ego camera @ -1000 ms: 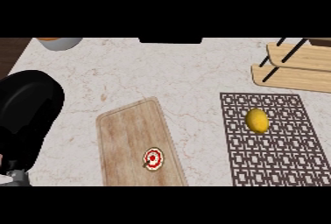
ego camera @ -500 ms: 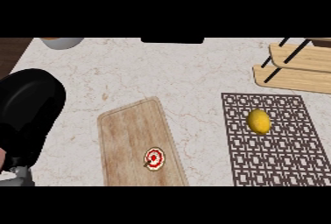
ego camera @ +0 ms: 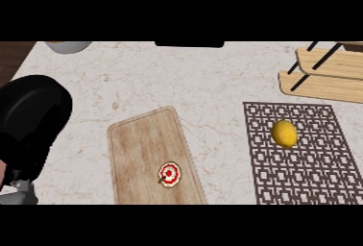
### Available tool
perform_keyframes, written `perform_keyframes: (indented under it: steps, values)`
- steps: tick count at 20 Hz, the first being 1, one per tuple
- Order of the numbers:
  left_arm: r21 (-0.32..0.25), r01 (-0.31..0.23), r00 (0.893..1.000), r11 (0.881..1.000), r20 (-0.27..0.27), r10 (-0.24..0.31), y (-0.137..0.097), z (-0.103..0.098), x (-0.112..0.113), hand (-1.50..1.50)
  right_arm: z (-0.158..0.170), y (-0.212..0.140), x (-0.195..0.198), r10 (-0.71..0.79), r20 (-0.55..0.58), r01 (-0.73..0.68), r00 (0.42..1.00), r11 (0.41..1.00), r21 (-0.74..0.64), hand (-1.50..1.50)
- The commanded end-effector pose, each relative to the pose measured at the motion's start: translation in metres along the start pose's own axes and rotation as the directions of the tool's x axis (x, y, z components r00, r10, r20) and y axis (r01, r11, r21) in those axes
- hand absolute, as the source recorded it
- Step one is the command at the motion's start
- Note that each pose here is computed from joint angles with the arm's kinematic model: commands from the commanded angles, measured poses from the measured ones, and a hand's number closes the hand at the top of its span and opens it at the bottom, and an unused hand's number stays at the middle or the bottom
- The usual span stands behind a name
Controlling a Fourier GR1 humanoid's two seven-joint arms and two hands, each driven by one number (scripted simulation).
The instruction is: Pick the squash from the placemat and place it in the tiered shelf
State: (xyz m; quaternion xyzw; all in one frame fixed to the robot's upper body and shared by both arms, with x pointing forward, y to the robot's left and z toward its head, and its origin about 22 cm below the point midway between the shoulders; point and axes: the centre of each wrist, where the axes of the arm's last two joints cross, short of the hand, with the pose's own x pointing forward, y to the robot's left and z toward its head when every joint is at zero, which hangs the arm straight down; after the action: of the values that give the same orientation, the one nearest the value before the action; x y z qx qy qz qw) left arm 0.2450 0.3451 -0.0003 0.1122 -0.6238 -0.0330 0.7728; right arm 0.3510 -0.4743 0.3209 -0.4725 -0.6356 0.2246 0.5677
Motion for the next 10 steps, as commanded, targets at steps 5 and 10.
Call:
perform_keyframes:
  steps: [5,10]
  values:
    - [-0.027,-0.024,1.0,0.999,-0.011,0.024,-0.021,0.014,-0.005,0.0,-0.005,0.026,-0.037,0.095,-0.039,-0.094,0.995,0.995,0.029,-1.5]
    - [0.002,0.0,1.0,1.0,0.004,0.0,-0.009,0.002,-0.012,0.0,-0.016,0.022,-0.024,-0.014,0.017,0.014,1.0,1.0,-0.012,-1.5]
